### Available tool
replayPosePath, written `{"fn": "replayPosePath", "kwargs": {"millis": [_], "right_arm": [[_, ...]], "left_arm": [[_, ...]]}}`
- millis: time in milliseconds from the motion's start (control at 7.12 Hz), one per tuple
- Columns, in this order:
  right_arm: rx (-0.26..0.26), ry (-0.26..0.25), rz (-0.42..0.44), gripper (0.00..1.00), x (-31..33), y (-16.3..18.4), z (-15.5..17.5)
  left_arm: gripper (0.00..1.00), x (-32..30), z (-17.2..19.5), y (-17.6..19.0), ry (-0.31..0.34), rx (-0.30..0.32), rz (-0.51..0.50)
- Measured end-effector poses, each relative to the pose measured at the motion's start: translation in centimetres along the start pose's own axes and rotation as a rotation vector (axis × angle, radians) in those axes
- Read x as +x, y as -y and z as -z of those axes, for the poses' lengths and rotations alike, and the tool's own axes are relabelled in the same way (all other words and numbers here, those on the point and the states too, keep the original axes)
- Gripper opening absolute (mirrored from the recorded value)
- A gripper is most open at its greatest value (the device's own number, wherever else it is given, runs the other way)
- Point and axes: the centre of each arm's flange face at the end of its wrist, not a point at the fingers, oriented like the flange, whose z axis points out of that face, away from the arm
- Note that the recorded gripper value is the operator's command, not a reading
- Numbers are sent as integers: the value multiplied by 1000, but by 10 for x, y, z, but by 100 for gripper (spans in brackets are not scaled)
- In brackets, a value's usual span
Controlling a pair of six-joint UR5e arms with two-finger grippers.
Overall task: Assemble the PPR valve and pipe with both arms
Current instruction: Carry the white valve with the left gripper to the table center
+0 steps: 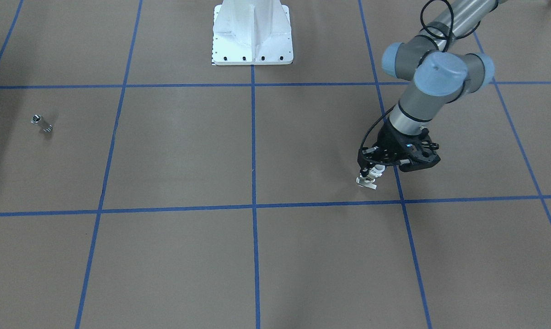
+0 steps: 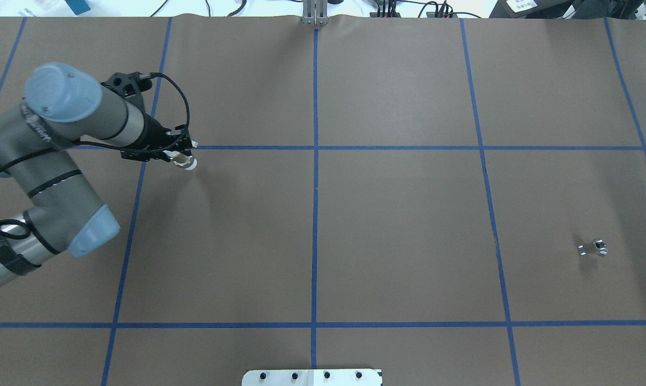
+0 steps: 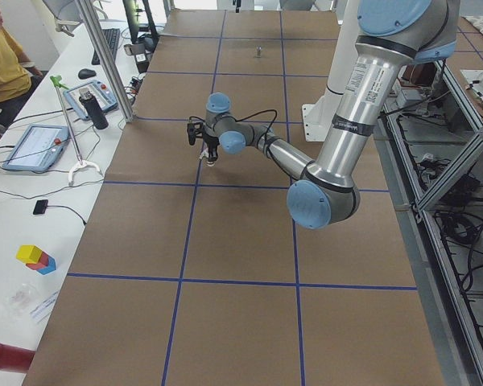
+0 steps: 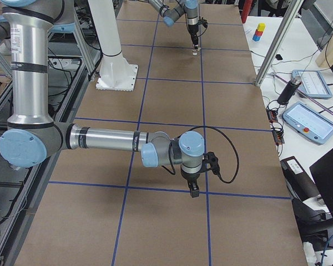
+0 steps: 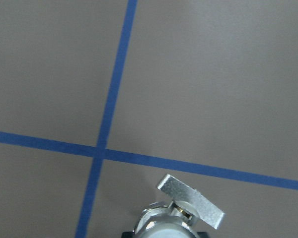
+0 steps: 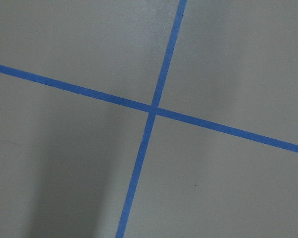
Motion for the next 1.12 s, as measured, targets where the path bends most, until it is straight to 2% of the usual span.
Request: {"fn": "replayPosePath", "kwargs": {"millis": [421,702,842,1123], "right_arm": [[0,0,1,100,0,0,0],[1,1,3,100,0,0,0],[1,1,3,100,0,0,0],[1,1,3,100,0,0,0]], "left_arm": [[0,148,5,-77,56,-31,115],[3,208,-1,-99,88,-25,163],[10,232,-11,-104,104,-24,177],[37,255,-23,-114,123,-31,177]]}}
